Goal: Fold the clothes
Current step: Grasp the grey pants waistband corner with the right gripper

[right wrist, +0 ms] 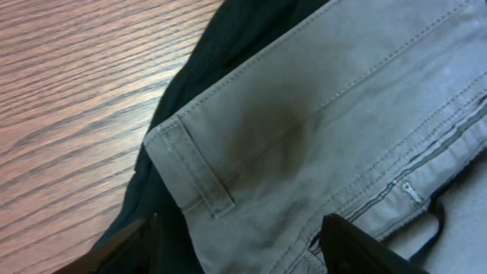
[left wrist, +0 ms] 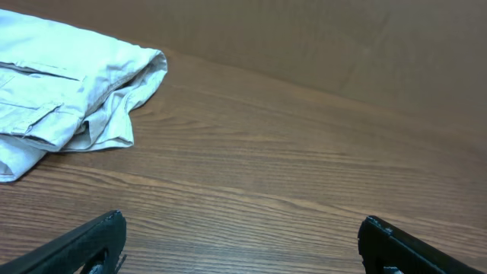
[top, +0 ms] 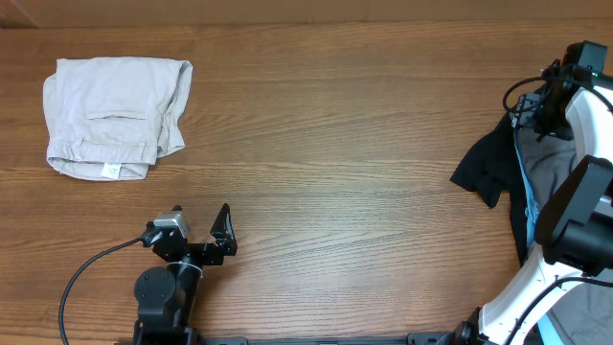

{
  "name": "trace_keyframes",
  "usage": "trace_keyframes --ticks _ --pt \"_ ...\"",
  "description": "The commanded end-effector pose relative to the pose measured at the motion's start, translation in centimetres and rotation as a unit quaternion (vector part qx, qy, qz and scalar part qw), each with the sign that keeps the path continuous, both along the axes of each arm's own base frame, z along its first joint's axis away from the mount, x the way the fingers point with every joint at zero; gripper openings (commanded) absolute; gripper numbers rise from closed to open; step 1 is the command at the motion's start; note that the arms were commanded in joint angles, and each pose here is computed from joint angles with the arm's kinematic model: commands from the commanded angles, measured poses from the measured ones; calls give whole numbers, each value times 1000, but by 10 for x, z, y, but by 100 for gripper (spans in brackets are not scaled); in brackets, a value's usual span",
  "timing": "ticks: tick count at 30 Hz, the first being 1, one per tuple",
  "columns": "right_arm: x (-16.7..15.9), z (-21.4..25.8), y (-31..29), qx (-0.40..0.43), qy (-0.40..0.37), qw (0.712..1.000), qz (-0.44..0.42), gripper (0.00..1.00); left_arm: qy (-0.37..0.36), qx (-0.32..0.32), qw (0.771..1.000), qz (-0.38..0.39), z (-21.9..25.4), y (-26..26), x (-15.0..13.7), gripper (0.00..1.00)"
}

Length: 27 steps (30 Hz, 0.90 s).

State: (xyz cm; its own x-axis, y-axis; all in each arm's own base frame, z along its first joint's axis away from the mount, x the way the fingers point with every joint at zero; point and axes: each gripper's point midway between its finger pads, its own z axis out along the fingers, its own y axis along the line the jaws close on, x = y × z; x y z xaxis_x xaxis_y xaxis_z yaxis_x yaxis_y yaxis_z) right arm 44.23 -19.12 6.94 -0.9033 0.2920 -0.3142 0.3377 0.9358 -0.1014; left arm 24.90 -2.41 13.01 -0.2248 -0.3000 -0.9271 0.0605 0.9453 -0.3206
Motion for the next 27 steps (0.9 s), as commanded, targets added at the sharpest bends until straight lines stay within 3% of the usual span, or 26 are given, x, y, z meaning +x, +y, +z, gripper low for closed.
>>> trace_keyframes --ticks 1,27 --pt "2 -2 2 7 -6 1000 3 73 -2 -2 1000 3 0 1 0 100" --pt "-5 -36 4 6 -8 1000 2 78 -2 -2 1000 3 0 1 0 100"
